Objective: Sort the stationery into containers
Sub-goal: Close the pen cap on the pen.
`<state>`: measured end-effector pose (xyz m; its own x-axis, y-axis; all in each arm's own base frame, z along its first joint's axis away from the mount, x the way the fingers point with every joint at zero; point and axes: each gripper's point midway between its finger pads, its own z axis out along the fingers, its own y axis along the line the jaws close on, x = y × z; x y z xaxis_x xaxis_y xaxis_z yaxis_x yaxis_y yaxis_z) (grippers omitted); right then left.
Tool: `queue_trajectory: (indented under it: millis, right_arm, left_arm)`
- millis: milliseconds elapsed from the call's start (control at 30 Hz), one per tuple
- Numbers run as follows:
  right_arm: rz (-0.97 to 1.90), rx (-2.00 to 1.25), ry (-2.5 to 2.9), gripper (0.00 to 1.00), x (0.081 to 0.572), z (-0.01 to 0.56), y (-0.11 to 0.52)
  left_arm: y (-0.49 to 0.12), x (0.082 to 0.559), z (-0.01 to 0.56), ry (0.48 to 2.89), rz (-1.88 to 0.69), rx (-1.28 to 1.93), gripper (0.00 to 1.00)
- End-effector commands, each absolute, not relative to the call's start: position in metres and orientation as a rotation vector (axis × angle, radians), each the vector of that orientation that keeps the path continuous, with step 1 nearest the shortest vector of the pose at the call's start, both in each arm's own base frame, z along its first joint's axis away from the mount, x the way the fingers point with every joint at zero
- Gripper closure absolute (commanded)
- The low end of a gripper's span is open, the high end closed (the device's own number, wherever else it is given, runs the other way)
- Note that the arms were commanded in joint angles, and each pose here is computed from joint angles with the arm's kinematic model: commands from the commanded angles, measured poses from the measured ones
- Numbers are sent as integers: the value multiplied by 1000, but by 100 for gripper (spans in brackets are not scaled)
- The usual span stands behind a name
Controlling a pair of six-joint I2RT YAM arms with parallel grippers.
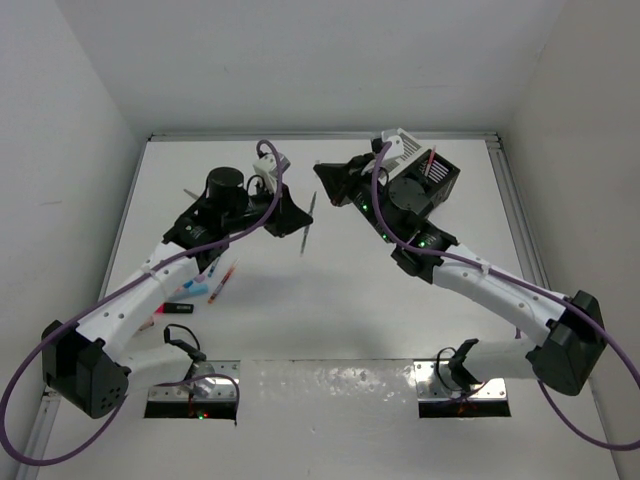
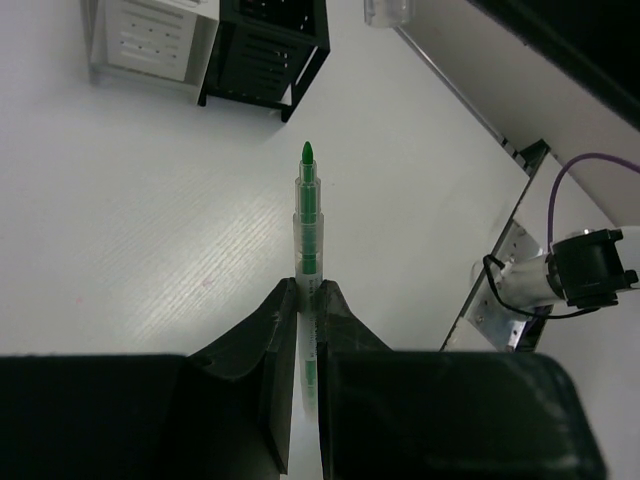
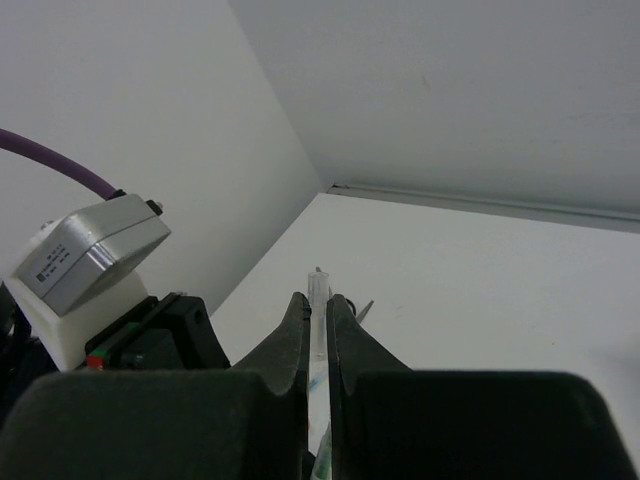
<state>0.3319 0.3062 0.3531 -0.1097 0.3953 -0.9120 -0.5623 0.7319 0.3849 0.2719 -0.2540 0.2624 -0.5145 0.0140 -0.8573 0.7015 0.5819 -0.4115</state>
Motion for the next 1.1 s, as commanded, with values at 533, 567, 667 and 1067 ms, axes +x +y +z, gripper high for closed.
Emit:
queue_trajectory:
  millis: [533,567,667,1067]
  right_arm:
    - [785,-143,1476,100,336,339,317]
    - [782,-145,1483,100,336,336,318]
    - [781,-145,1491,100,337,333,318]
    - [796,-145,1518,100,337,322,326]
  left_arm:
    - [-254,280,291,1817,-1014,521,100]
    - [-254,281,291,1817,-1013,516,100]
    - [-250,283,293,1814,-1010,496,100]
    - [-246,288,291,1817,-1003,463,100]
